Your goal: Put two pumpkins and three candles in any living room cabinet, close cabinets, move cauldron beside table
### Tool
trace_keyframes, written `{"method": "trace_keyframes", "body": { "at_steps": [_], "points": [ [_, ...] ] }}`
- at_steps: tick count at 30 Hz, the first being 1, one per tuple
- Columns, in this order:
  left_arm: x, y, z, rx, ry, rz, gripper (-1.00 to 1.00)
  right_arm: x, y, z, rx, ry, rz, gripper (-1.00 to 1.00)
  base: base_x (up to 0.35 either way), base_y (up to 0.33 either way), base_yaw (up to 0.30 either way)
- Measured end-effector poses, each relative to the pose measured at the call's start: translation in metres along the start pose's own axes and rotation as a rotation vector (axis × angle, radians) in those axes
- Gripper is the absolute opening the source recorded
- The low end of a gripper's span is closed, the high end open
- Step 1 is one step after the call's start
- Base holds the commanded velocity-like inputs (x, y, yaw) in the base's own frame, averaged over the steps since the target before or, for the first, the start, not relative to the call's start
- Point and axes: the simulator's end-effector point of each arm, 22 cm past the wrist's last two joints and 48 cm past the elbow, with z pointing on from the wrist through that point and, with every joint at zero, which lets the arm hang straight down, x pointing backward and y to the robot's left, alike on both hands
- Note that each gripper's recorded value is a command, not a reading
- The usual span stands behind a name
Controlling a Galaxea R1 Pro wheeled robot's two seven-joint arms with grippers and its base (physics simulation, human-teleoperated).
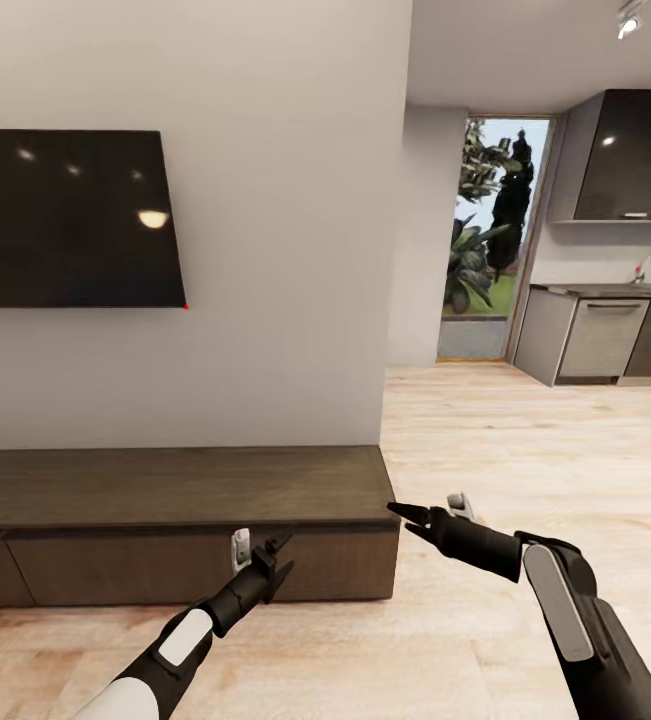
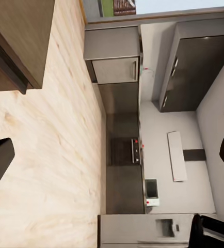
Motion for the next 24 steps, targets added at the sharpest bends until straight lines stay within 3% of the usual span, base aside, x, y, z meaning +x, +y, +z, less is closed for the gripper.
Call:
{"method": "trace_keyframes", "body": {
  "at_steps": [5, 11, 17, 24],
  "points": [
    [0.000, -0.001, 0.000, 0.004, -0.001, -0.001, 1.00, 0.013, 0.009, 0.011, -0.012, 0.042, -0.023, 1.00, 0.000, 0.000, 0.000],
    [-0.001, -0.009, 0.000, 0.039, -0.002, 0.000, 1.00, 0.052, 0.026, 0.034, -0.035, 0.160, -0.065, 1.00, 0.000, 0.000, 0.000],
    [-0.003, -0.022, -0.001, 0.100, -0.015, 0.010, 1.00, 0.059, 0.028, 0.037, -0.037, 0.177, -0.072, 1.00, 0.000, 0.000, 0.000],
    [-0.012, -0.013, -0.003, 0.080, -0.074, 0.053, 1.00, 0.060, 0.029, 0.038, -0.040, 0.180, -0.072, 1.00, 0.000, 0.000, 0.000]
  ]
}}
